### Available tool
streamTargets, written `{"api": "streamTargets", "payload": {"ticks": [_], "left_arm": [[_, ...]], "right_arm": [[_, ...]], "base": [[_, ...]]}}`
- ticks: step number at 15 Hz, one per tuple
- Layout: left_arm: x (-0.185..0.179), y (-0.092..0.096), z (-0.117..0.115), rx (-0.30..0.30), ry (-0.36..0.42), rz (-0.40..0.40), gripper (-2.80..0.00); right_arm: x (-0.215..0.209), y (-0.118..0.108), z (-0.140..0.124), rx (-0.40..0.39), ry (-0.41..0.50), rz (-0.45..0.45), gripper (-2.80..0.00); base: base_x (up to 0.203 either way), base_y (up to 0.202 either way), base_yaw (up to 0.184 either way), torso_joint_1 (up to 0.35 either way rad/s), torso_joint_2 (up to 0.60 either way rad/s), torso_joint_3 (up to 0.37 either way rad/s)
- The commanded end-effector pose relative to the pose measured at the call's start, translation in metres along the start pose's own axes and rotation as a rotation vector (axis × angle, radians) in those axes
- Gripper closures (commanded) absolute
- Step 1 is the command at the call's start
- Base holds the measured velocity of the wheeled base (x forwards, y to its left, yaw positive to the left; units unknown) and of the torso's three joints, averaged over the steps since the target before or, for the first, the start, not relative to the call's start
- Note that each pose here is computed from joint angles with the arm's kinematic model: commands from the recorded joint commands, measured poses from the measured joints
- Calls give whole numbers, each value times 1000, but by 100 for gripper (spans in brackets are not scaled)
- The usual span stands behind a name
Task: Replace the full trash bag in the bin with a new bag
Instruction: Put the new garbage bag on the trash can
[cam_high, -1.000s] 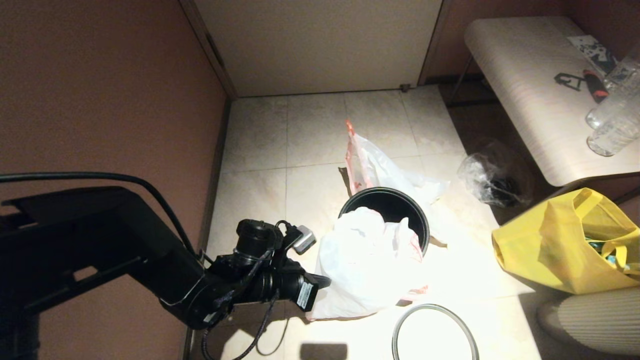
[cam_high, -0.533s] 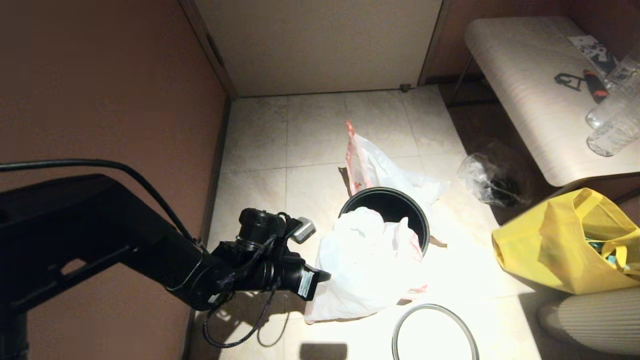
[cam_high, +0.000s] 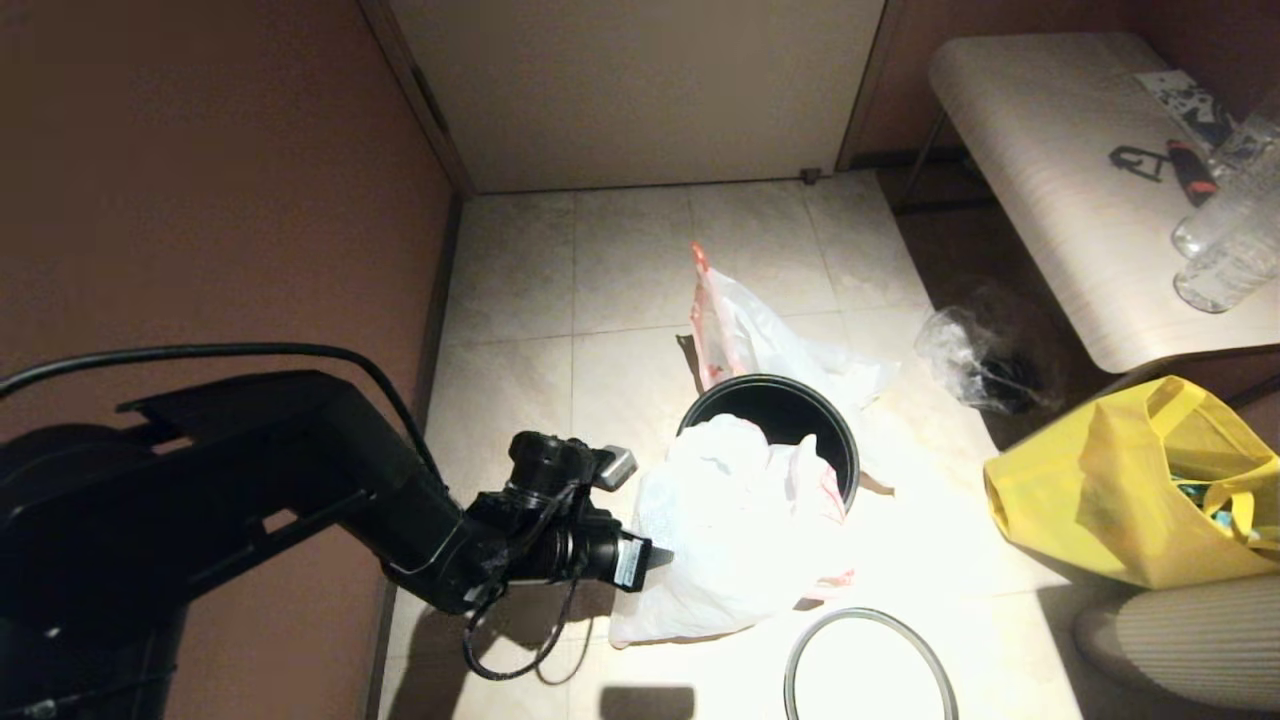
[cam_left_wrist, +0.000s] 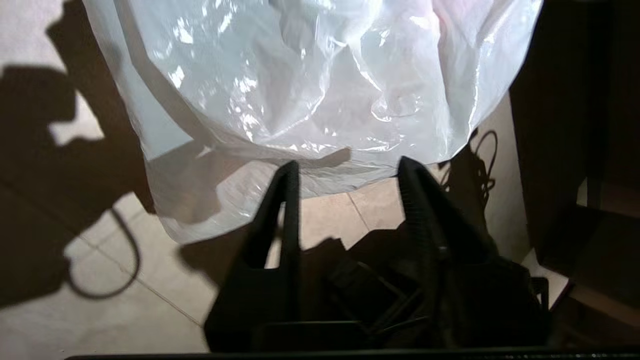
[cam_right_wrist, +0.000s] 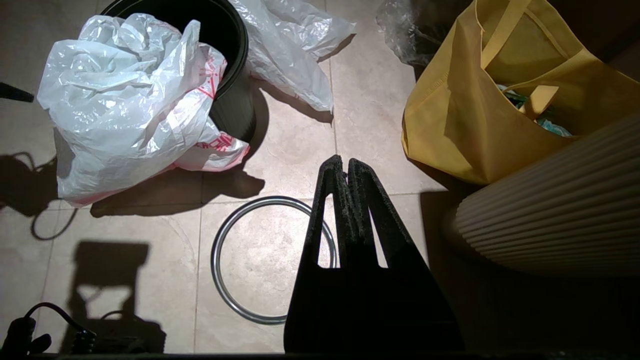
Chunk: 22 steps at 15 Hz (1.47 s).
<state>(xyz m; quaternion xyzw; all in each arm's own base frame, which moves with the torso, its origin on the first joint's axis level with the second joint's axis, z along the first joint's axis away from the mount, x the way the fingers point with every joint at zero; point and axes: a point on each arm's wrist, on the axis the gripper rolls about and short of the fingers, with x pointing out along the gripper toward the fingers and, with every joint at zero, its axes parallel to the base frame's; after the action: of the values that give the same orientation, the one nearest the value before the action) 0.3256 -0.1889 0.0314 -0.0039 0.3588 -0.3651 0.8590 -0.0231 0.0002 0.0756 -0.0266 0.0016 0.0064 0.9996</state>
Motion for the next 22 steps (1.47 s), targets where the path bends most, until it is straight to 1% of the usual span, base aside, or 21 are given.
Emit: {"api": "streamTargets", "payload": {"ticks": [1,3,6,8,10,14,15,18,22], "left_arm": [[5,-16,-6,-104,8,43,-280],[10,-24,-6,-220,-27,94,-280],[27,-20,-1,-308,-59,129,-280],[39,-16,-2,-324,-56,152,-280],[45,-16,-2,-323,-64,182,-280],[53,-14,-4,-320,-59,195,-280],[53,-14,-3,-319,-66,196,0],[54,-19,0,-308,-71,185,0],[54,-26,-1,-299,-49,184,0]], "right_arm": [[0,0,0,-2,-1,1,0],[0,0,0,-1,-1,0,0],[0,0,0,-1,-1,1,0],[0,0,0,-1,-1,1,0],[0,0,0,-1,-1,-1,0],[0,0,0,-2,-1,1,0],[0,0,0,-1,-1,1,0],[0,0,0,-1,-1,1,0],[0,0,0,-1,-1,1,0]], "base": [[0,0,0,0,0,0],[0,0,0,0,0,0],[0,0,0,0,0,0],[0,0,0,0,0,0],[0,0,0,0,0,0],[0,0,0,0,0,0],[0,0,0,0,0,0],[0,0,0,0,0,0],[0,0,0,0,0,0]]}}
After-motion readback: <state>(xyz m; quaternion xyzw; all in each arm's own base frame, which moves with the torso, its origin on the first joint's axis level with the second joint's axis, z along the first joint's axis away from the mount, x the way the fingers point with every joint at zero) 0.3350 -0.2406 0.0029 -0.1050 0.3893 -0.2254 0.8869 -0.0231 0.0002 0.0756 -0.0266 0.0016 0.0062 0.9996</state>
